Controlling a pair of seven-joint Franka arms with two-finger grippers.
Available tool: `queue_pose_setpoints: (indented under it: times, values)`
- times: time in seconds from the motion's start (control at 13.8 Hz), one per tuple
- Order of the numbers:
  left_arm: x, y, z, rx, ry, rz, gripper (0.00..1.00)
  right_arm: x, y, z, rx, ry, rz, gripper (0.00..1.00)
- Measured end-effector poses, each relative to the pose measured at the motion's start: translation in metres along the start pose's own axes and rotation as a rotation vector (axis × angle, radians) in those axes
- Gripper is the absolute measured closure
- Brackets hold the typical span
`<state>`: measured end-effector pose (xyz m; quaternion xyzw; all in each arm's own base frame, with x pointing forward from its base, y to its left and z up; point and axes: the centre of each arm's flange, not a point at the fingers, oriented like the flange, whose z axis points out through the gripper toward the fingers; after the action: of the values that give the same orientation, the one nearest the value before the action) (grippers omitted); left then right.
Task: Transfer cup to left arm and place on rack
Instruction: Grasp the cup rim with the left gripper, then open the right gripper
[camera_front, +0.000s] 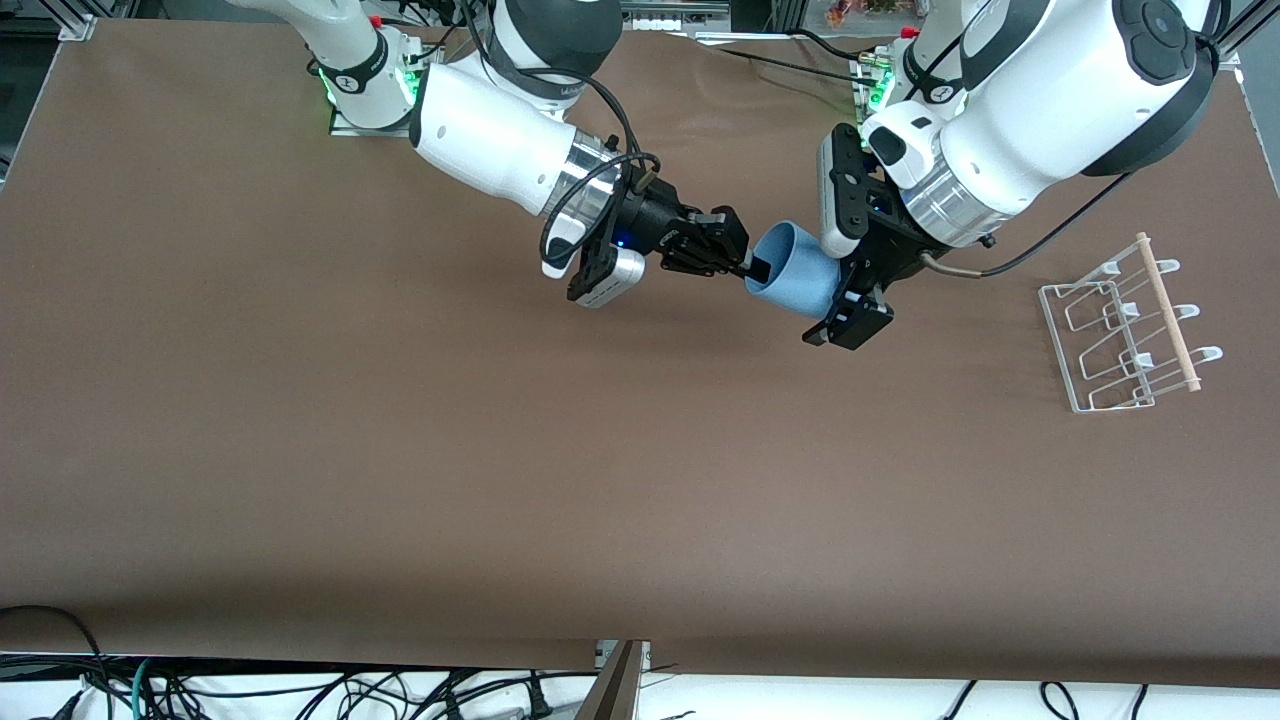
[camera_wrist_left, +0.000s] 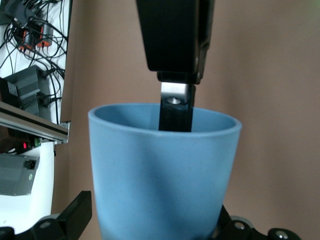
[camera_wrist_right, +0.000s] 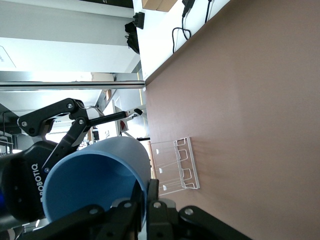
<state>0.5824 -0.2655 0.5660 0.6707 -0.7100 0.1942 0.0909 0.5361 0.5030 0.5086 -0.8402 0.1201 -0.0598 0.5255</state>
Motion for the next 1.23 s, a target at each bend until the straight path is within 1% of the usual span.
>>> queue_pose_setpoints:
  times: [0.15, 0.22, 0.29, 0.36, 0.44, 0.87, 1.02, 1.09, 1.16, 1.23]
  values:
    - [0.0, 0.0, 0.001, -0.001, 0.0, -0.058, 0.0, 0.001, 0.0, 0.0, 0.0, 0.002, 0.002, 0.96]
    - [0.001, 0.001, 0.001, -0.004, 0.0, -0.067, 0.07, 0.002, 0.0, -0.001, 0.0, 0.004, 0.003, 0.96]
    - [0.001, 0.001, 0.002, -0.005, 0.0, -0.076, 0.07, 0.002, 0.0, -0.001, 0.0, 0.005, 0.003, 0.96]
    - [0.002, 0.002, 0.002, -0.01, -0.001, -0.09, 0.14, 0.003, 0.001, -0.002, 0.0, 0.007, 0.003, 0.96]
    - [0.002, 0.003, 0.003, -0.013, -0.003, -0.097, 0.23, 0.004, 0.001, -0.002, -0.001, 0.008, 0.004, 0.96]
    - [0.002, 0.003, 0.003, -0.015, -0.003, -0.098, 0.24, 0.004, 0.001, -0.002, -0.001, 0.007, 0.004, 0.95]
    - [-0.002, 0.003, 0.003, -0.026, -0.008, -0.107, 0.25, 0.001, -0.004, -0.002, 0.007, 0.005, -0.001, 0.8]
    - [-0.008, 0.001, 0.002, -0.03, -0.013, -0.11, 0.26, 0.0, -0.009, -0.003, 0.014, 0.005, -0.006, 0.71]
    - [-0.016, -0.001, 0.0, -0.038, -0.019, -0.113, 0.26, -0.002, -0.014, -0.005, 0.022, 0.005, -0.011, 0.59]
    - [-0.03, -0.003, -0.002, -0.051, -0.029, -0.122, 0.26, -0.002, -0.02, -0.008, 0.032, 0.007, -0.016, 0.5]
